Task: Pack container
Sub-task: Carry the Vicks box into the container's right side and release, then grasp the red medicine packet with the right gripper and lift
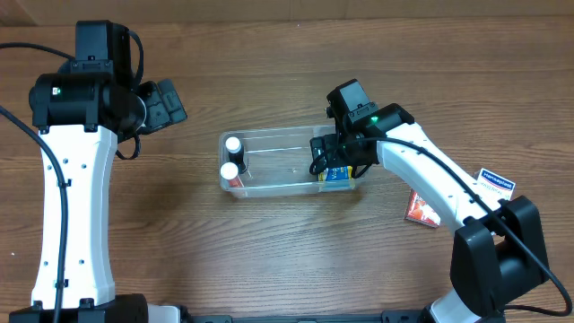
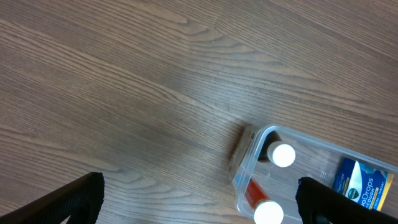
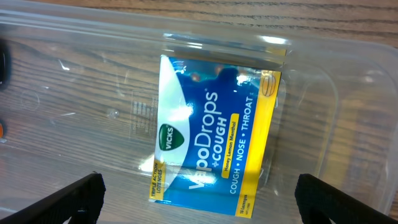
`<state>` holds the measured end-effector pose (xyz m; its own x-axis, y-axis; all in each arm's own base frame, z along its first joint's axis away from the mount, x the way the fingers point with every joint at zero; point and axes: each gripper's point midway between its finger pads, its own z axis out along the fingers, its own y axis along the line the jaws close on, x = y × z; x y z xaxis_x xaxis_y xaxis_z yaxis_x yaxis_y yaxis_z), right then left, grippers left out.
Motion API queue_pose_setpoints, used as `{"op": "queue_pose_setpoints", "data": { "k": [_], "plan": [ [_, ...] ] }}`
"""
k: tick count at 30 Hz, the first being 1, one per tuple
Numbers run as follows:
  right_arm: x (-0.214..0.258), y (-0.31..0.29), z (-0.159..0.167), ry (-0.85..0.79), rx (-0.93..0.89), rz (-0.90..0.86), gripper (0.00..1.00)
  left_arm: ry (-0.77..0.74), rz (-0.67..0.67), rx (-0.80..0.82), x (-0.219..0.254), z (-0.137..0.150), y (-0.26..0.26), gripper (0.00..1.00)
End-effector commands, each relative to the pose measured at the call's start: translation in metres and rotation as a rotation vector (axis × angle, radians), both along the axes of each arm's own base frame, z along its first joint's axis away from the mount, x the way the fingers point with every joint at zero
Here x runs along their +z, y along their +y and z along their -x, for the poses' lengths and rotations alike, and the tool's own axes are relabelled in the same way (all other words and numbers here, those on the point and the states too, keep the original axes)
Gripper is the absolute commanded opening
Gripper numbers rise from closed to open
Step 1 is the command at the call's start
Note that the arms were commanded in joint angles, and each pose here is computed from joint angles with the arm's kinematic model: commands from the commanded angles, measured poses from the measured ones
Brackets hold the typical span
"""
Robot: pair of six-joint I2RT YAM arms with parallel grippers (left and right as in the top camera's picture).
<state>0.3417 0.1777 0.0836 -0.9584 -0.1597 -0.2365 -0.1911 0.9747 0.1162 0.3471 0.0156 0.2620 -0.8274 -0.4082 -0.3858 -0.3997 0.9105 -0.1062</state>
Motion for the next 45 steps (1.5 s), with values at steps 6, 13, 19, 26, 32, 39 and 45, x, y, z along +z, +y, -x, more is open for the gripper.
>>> {"op": "queue_pose_setpoints", "data": {
  "k": [6,13,19,26,32,39,45],
  "plan": [
    [0.107,-0.050,-0.027,-0.268,-0.258,0.071,1.00,-0.010,-0.013,-0.029,0.005,-0.001,0.001,1.00],
    [0.163,-0.189,0.016,-0.260,-0.686,0.074,1.00,-0.009,-0.017,-0.039,0.005,-0.001,0.001,1.00],
    [0.081,-0.197,0.052,-0.007,-0.673,0.048,1.00,-0.013,-0.018,-0.039,0.006,-0.002,0.001,1.00],
    [-0.004,-0.196,0.080,0.111,-0.669,0.085,1.00,-0.013,-0.018,-0.040,0.006,-0.002,0.001,1.00],
    [-0.041,-0.196,0.081,0.147,-0.626,0.104,1.00,-0.013,-0.019,-0.042,0.006,-0.002,0.001,1.00],
    [-0.067,-0.196,0.083,0.221,-0.618,0.125,1.00,-0.013,-0.019,-0.042,0.006,-0.002,0.001,1.00],
    [-0.074,-0.192,0.085,0.252,-0.615,0.111,1.00,-0.013,-0.022,-0.041,0.006,-0.002,0.002,1.00]
  ]
}}
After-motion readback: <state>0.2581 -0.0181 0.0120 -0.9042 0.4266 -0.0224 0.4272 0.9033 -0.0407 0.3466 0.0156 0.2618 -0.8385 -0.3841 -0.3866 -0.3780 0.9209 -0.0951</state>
